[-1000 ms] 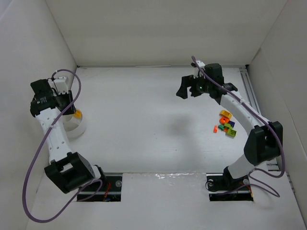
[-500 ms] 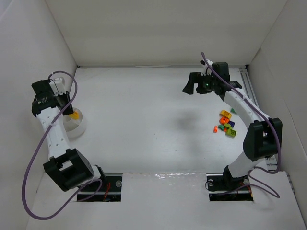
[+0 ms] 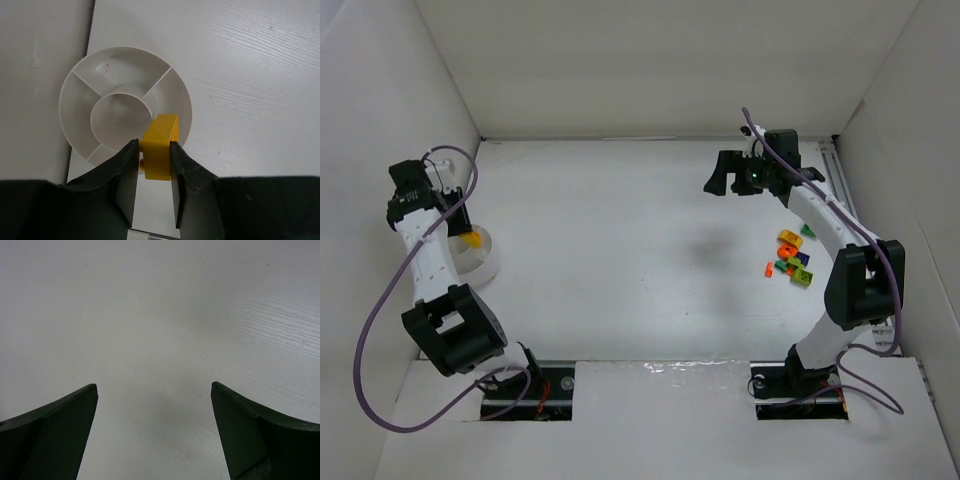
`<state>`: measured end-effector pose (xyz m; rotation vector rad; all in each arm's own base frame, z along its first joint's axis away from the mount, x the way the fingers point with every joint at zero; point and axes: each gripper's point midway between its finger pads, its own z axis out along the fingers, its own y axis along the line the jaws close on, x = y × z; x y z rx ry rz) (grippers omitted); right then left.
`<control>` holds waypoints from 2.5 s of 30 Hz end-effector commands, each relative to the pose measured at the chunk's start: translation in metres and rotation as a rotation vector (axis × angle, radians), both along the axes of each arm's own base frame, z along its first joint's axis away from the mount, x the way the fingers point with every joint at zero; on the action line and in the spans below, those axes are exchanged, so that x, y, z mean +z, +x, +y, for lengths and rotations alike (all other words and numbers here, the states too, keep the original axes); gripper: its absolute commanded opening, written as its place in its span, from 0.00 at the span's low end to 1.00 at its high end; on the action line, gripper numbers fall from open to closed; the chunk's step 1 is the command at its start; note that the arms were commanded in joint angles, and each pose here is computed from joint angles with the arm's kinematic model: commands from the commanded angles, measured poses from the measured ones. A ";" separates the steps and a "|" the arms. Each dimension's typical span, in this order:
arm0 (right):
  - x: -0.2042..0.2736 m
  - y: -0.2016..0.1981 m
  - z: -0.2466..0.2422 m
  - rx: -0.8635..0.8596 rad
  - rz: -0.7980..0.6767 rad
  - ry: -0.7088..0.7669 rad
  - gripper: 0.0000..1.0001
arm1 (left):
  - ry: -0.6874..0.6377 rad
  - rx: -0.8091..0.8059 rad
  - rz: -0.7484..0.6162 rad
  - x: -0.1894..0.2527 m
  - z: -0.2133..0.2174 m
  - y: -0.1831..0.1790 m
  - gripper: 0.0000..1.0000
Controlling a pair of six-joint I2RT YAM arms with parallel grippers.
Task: Sort the legos into containers by color
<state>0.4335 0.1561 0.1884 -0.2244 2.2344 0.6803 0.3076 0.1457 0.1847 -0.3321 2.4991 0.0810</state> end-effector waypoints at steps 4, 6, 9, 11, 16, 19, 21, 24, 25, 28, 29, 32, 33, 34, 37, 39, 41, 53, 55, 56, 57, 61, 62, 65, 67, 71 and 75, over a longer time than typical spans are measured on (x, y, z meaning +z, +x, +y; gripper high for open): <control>0.029 0.015 -0.002 -0.002 -0.083 0.021 0.99 | 0.051 0.004 -0.035 0.014 0.003 0.015 0.02; 0.029 0.015 -0.002 -0.002 -0.083 0.021 0.99 | 0.063 -0.009 -0.021 0.011 0.002 0.017 0.02; 0.028 0.018 -0.008 -0.019 -0.084 0.015 0.99 | 0.062 -0.020 -0.019 0.011 0.000 0.021 0.03; 0.023 0.017 -0.008 -0.019 -0.066 0.012 0.99 | 0.057 -0.020 -0.010 0.007 0.000 0.022 0.03; 0.023 0.018 -0.012 -0.023 -0.070 0.006 0.99 | 0.065 -0.001 -0.001 0.004 0.005 0.025 0.05; 0.023 0.018 -0.012 -0.023 -0.070 0.006 0.99 | 0.081 0.011 0.007 0.004 0.009 0.024 0.05; 0.022 0.021 -0.012 -0.023 -0.070 0.006 0.99 | 0.086 0.004 0.008 0.004 0.009 0.024 0.05; 0.017 0.020 -0.012 -0.023 -0.052 0.003 0.99 | 0.089 -0.028 0.022 0.003 0.007 0.021 0.14; 0.021 0.021 -0.010 -0.016 -0.060 0.010 0.99 | 0.085 -0.028 0.030 0.002 0.006 0.020 0.16; 0.021 0.021 -0.011 -0.011 -0.065 0.004 0.99 | 0.083 -0.052 0.048 -0.002 0.001 0.018 0.20; 0.021 0.020 -0.009 -0.004 -0.065 0.010 0.99 | 0.097 -0.052 0.054 -0.002 0.003 0.017 0.22; 0.021 0.020 -0.009 -0.004 -0.065 0.010 0.99 | 0.094 -0.071 0.061 -0.006 -0.004 0.018 0.28; 0.021 0.020 -0.009 -0.004 -0.065 0.010 0.99 | 0.098 -0.079 0.065 -0.007 -0.005 0.015 0.34; 0.021 0.020 -0.010 0.001 -0.070 0.004 0.99 | 0.098 -0.079 0.065 -0.007 -0.005 0.015 0.38; 0.021 0.020 -0.010 0.001 -0.070 0.004 0.99 | 0.088 -0.096 0.079 -0.011 -0.007 0.012 0.53; 0.021 0.020 -0.010 0.001 -0.070 0.004 0.99 | 0.077 -0.102 0.085 -0.012 -0.010 0.011 0.70; 0.025 0.020 -0.010 0.001 -0.079 0.005 0.99 | 0.076 -0.109 0.059 -0.004 -0.012 0.013 0.72; 0.006 0.011 -0.085 -0.204 -0.026 -0.062 0.92 | 0.098 -0.402 -0.317 0.120 -0.104 0.052 0.83; -0.004 0.009 -0.115 -0.278 -0.007 -0.111 0.84 | 0.101 -0.450 -0.322 0.118 -0.122 0.056 0.84; -0.009 0.005 -0.125 -0.299 0.014 -0.131 0.81 | 0.099 -0.493 -0.339 0.121 -0.137 0.059 0.84; -0.018 0.001 -0.137 -0.329 0.036 -0.164 0.78 | 0.094 -0.508 -0.332 0.117 -0.143 0.059 0.84; -0.043 -0.019 -0.183 -0.381 0.096 -0.261 0.64 | 0.075 -0.558 -0.344 0.122 -0.159 0.069 0.89; -0.048 -0.025 -0.189 -0.371 0.097 -0.284 0.64 | 0.067 -0.558 -0.323 0.114 -0.159 0.074 0.91; -0.052 -0.033 -0.195 -0.329 0.092 -0.336 0.64 | 0.064 -0.574 -0.338 0.116 -0.164 0.082 0.91; -0.058 -0.038 -0.199 -0.240 0.073 -0.420 0.63 | 0.048 -0.591 -0.319 0.101 -0.169 0.085 0.91; -0.072 -0.045 -0.217 -0.117 0.067 -0.552 0.66 | 0.022 -0.613 -0.317 0.096 -0.175 0.084 0.92; -0.089 -0.043 -0.227 -0.027 0.107 -0.616 0.69 | 0.022 -0.613 -0.318 0.094 -0.175 0.087 0.94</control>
